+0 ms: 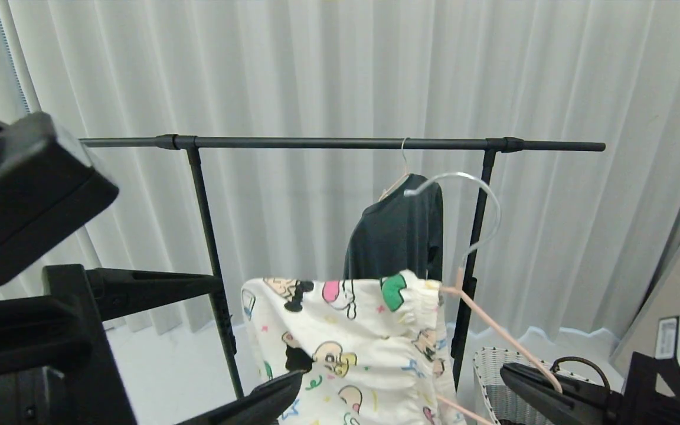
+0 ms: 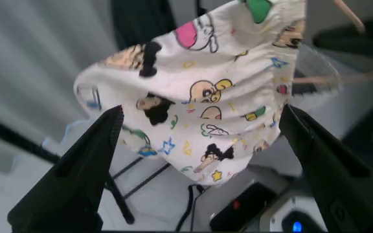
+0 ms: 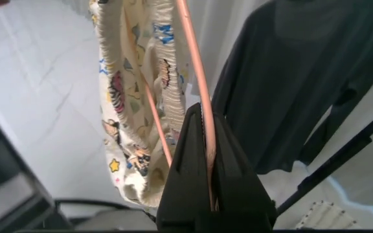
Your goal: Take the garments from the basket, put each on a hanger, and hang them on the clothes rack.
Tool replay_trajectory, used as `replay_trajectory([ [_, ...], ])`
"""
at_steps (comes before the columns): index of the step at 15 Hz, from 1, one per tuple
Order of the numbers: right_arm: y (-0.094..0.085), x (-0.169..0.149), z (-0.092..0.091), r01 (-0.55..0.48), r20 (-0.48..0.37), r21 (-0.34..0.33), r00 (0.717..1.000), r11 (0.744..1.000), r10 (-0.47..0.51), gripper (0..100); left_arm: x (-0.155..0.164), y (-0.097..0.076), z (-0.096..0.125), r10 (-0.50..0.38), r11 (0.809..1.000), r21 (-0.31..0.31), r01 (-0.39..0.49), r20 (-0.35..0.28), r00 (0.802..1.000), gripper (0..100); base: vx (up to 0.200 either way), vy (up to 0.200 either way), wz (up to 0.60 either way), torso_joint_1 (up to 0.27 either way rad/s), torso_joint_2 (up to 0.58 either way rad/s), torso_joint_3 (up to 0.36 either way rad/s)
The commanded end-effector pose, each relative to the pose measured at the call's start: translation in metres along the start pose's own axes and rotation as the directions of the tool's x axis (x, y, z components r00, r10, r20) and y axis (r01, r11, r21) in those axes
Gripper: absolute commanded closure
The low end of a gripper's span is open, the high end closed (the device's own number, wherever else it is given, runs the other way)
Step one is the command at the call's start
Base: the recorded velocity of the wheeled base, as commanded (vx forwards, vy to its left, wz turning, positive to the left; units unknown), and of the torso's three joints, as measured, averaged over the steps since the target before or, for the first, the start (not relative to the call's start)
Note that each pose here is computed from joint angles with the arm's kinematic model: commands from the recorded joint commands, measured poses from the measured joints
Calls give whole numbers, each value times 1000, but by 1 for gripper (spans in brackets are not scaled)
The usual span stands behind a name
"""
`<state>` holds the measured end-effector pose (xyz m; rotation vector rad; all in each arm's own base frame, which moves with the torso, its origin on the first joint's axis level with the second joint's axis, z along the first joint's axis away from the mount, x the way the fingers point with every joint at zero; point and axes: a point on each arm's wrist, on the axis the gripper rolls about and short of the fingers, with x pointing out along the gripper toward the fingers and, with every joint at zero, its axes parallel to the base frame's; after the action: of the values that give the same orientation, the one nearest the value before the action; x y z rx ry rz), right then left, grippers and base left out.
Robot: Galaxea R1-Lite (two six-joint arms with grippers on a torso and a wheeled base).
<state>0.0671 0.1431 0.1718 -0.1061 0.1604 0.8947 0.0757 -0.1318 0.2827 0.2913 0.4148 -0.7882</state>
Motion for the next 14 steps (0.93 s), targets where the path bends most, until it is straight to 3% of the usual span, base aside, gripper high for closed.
replay_trajectory([
  [1, 1, -18, -10, -63, 8, -36, 998, 997, 63, 100, -9, 4, -8, -45, 999, 12, 45, 11, 999, 0, 0, 0, 0, 0, 0, 0],
  [4, 10, -20, -13, -127, -4, -60, 992, 990, 127, 100, 2, -11, -13, -204, 977, 58, 205, -34, 978, 0, 0, 0, 0, 0, 0, 0],
  [6, 16, -20, -15, -167, -16, -75, 986, 983, 167, 100, 24, -24, -15, -240, 968, 75, 241, -26, 970, 0, 0, 0, 0, 0, 0, 0],
  [9, 18, -21, -15, -187, -18, -96, 982, 978, 186, 100, 37, -37, -37, -318, 933, 143, 330, -104, 942, 0, 0, 0, 0, 0, 0, 0],
  [11, 19, -21, -15, -193, -18, -117, 981, 974, 192, 100, 43, -39, -40, -317, 930, 151, 335, -129, 940, 0, 0, 0, 0, 0, 0, 0],
  [14, 23, -23, -16, -223, -20, -135, 975, 965, 223, 100, 51, -39, -43, -311, 935, 142, 324, -106, 945, 0, 0, 0, 0, 0, 0, 0],
])
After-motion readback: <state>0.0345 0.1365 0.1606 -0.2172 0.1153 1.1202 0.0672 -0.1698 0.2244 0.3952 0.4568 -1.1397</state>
